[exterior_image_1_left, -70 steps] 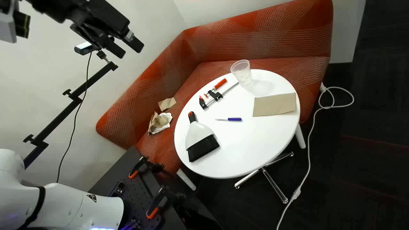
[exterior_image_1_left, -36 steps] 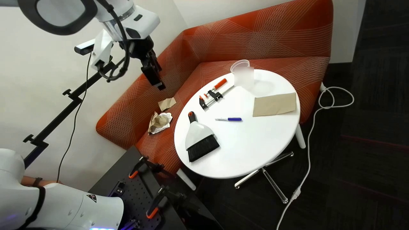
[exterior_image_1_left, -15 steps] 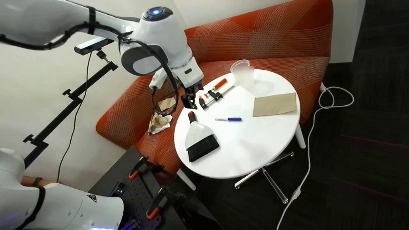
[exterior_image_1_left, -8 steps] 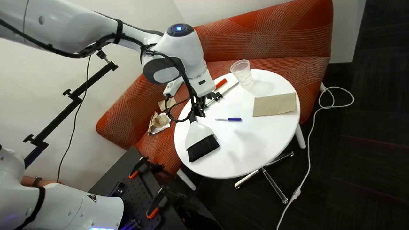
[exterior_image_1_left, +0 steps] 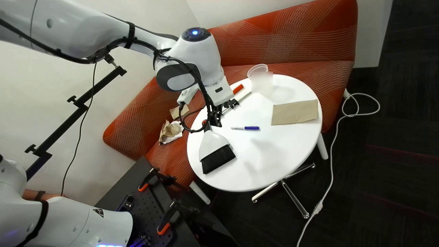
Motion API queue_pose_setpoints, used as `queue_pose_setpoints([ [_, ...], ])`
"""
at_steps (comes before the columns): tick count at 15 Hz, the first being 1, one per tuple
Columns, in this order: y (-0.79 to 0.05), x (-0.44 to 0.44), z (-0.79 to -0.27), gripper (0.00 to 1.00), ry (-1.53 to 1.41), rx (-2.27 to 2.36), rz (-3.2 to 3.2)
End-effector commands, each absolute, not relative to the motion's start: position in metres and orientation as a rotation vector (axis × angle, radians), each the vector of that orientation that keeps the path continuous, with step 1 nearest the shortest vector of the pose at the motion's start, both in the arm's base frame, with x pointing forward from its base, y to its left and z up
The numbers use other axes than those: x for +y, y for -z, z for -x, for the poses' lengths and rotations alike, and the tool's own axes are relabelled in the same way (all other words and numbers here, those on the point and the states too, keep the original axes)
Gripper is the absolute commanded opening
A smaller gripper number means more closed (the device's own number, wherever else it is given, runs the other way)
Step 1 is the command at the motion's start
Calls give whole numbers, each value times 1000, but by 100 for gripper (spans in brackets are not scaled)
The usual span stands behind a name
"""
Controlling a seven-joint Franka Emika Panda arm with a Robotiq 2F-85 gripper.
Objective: Put the blue pen inside the clear cup
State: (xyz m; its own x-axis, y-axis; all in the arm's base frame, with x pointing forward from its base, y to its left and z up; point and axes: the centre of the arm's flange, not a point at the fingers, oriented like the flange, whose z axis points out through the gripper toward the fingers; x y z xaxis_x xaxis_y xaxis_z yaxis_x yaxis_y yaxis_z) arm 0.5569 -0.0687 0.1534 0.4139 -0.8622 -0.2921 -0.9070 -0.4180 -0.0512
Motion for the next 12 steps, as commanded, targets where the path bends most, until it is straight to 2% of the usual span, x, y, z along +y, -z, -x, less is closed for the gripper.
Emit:
queue_pose_setpoints([
  [1, -138, -82, -579, 100, -338, 1587, 2437],
  [12, -84, -117, -619, 100, -341, 1544, 2427],
])
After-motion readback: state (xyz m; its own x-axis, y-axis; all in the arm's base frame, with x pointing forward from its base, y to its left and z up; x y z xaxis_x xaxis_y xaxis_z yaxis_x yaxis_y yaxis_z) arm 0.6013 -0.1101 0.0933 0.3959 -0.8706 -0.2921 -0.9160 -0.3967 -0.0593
